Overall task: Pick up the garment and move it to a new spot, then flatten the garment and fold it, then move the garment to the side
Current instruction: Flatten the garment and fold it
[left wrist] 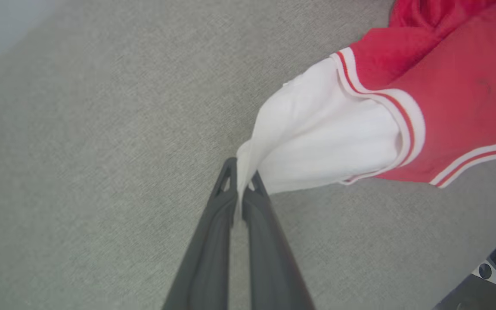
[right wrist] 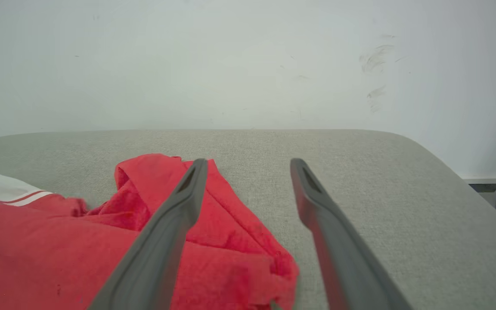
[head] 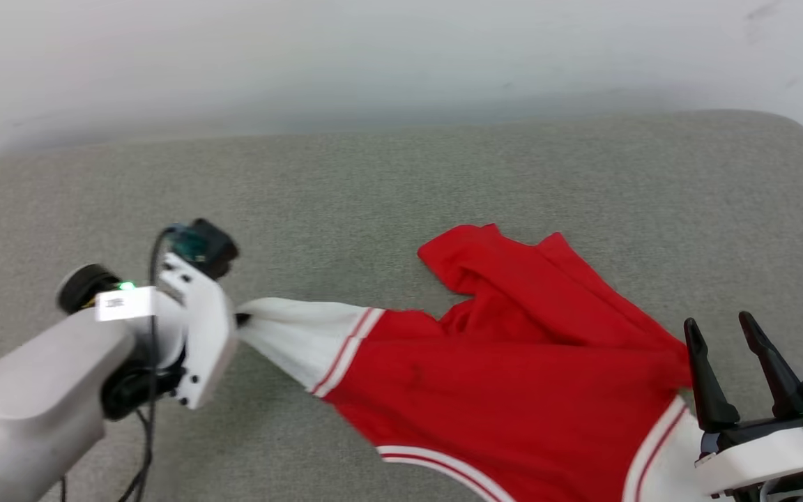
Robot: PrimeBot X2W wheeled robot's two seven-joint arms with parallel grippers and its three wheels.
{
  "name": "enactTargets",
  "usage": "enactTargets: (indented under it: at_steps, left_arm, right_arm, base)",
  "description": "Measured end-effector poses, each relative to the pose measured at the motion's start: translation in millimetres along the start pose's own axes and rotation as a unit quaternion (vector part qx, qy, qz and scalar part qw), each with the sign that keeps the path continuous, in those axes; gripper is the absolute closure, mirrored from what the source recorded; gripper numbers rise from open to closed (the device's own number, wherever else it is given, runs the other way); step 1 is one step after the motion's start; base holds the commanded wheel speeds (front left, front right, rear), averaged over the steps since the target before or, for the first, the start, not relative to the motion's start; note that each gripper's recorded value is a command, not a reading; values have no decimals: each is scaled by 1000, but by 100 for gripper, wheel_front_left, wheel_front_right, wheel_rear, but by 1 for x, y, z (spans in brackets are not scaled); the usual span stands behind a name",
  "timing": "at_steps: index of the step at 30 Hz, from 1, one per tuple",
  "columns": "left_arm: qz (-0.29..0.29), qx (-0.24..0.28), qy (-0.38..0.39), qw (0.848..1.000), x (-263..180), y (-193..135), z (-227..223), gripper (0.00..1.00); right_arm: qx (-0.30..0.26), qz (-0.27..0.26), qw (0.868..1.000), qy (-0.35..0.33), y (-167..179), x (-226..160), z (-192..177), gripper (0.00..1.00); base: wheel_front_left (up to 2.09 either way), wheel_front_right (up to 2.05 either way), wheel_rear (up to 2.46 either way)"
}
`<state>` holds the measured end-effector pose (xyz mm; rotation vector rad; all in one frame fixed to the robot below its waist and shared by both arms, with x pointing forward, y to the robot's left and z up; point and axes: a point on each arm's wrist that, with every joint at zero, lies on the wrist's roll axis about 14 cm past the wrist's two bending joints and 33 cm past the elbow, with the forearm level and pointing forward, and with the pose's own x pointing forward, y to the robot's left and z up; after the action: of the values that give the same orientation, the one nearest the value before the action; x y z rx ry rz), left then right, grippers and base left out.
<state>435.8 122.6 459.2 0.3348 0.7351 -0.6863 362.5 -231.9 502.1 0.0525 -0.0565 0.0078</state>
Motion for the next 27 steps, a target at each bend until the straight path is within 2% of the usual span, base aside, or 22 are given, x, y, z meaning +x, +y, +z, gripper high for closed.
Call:
enactTargets:
  at_steps: [4,9,17,23,24,25,26,27]
  left_arm:
    - [50,-52,18,997,-17,34,-28,100]
    - [108,-101,65,987,-31,69,-76,100]
    - [149,-186,130,962,-37,88,-141,100]
    - [158,-212,156,952,-31,89,-165,100]
    - [159,-213,154,952,-30,90,-166,91]
    - [162,-215,147,952,-29,90,-165,28]
    - [167,-218,137,952,-29,92,-163,0]
    - [171,-216,127,953,-28,93,-161,0]
  right_arm:
    - [-1,9,1000,3,5,6,-2,0]
    - [-1,13,1000,10,7,10,-8,0]
    - [-9,4,1000,22,-1,10,-15,0]
    - [-15,-2,999,29,-7,9,-19,0]
    - [-15,-2,999,30,-7,9,-19,0]
    - [-16,-2,999,29,-7,9,-18,0]
    - [-16,-1,999,28,-6,9,-18,0]
    - [-18,1,999,27,-6,9,-17,0]
  base:
    - [0,0,0]
    - [0,0,0]
    - [0,0,0]
    - [0,0,0]
    - [0,0,0]
    - [0,0,0]
    - [0,0,0]
    - [0,0,0]
